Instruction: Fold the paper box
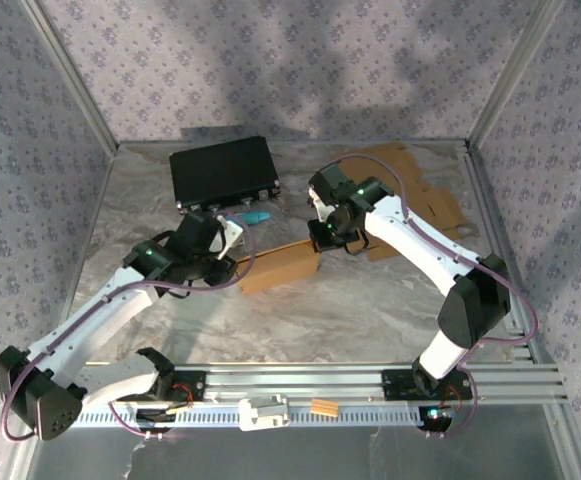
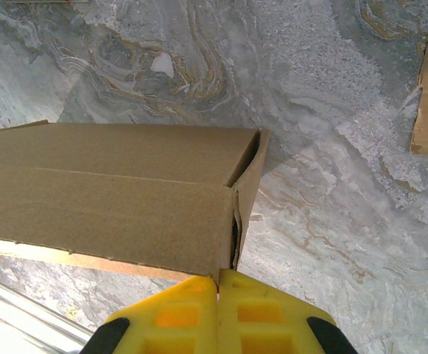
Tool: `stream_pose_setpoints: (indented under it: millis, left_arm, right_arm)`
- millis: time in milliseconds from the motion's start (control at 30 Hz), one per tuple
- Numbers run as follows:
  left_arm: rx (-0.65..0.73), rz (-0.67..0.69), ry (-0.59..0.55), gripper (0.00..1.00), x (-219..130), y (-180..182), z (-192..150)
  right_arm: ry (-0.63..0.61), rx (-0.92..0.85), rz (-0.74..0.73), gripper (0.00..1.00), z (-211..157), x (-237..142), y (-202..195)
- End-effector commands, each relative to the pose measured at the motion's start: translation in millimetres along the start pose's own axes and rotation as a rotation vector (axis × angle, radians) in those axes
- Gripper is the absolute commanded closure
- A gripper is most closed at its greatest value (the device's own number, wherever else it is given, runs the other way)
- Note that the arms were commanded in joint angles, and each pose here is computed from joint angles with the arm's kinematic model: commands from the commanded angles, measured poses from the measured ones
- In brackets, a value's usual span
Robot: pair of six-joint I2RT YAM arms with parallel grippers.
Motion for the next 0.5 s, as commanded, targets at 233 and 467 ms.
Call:
stream_pose_setpoints:
  millis: [233,467]
  left_arm:
    - [0.043,-0.037,-0.031,0.88,-1.8,0.0,11.3]
    - [0.042,-0.038,-0.028,0.94,1.9,-0.4,12.5]
  right_arm:
    - [0.018,0.011,-0.009,1.0,4.3,-0.2,1.3]
    - [0.02,0.013,-0.011,1.0,4.7,0.2,0.6]
Point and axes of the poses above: each hand's point on the last joint's axis, 136 mm out from that joint toward the fingers, its own x axis out along the fingers, its own y axis along the line the jaws close on, z = x × y, the point moved 10 cm from there along -x, back along the fingers, and after that the axes turned 2 degrees about -x, right-handed, at the moved point
